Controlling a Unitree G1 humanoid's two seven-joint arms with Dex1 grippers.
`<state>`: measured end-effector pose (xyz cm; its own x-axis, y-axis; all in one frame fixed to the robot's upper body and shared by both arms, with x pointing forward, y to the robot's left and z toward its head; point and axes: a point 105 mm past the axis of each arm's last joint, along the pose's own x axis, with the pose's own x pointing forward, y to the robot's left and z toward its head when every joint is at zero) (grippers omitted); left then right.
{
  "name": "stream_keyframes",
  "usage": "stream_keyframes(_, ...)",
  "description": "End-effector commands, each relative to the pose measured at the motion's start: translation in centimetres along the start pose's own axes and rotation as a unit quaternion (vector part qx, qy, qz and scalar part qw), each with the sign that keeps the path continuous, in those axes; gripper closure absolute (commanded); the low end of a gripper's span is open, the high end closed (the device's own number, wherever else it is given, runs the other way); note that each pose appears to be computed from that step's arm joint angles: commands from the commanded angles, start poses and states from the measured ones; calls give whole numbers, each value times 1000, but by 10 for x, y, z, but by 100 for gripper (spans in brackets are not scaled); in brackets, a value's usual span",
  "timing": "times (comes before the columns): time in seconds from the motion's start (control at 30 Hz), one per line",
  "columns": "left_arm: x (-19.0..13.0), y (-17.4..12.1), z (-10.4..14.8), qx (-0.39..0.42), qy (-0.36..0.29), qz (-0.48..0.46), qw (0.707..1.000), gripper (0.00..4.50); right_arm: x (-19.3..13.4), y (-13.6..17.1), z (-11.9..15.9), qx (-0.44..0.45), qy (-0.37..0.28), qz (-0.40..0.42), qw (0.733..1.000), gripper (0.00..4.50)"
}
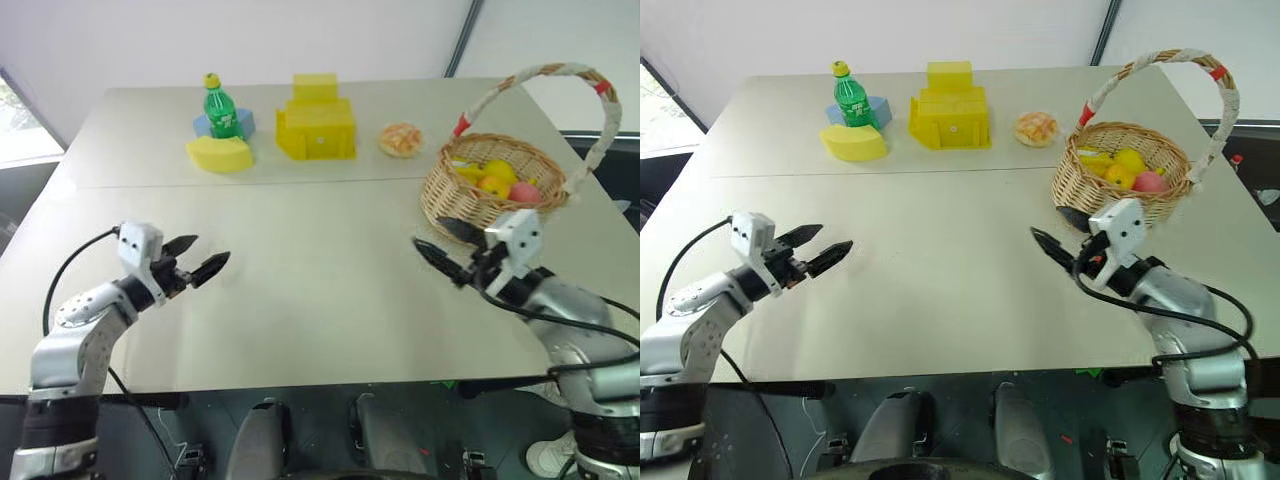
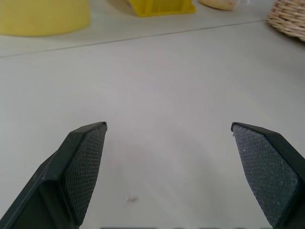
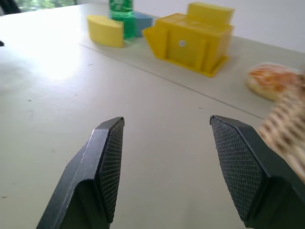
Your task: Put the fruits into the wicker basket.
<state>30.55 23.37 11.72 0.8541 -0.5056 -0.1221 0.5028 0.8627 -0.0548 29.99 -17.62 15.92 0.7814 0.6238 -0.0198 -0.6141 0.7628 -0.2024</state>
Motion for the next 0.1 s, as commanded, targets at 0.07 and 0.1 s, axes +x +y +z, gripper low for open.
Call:
stream_keyframes(0.07,-9,-3,22,23,-43,8,999,0,5,-6,7,-13,-19,5,1000,154)
stream_keyframes(0.1,-9,-3,22,21,-44,8,999,0,5,-8,7,-15,-19,6,1000,154)
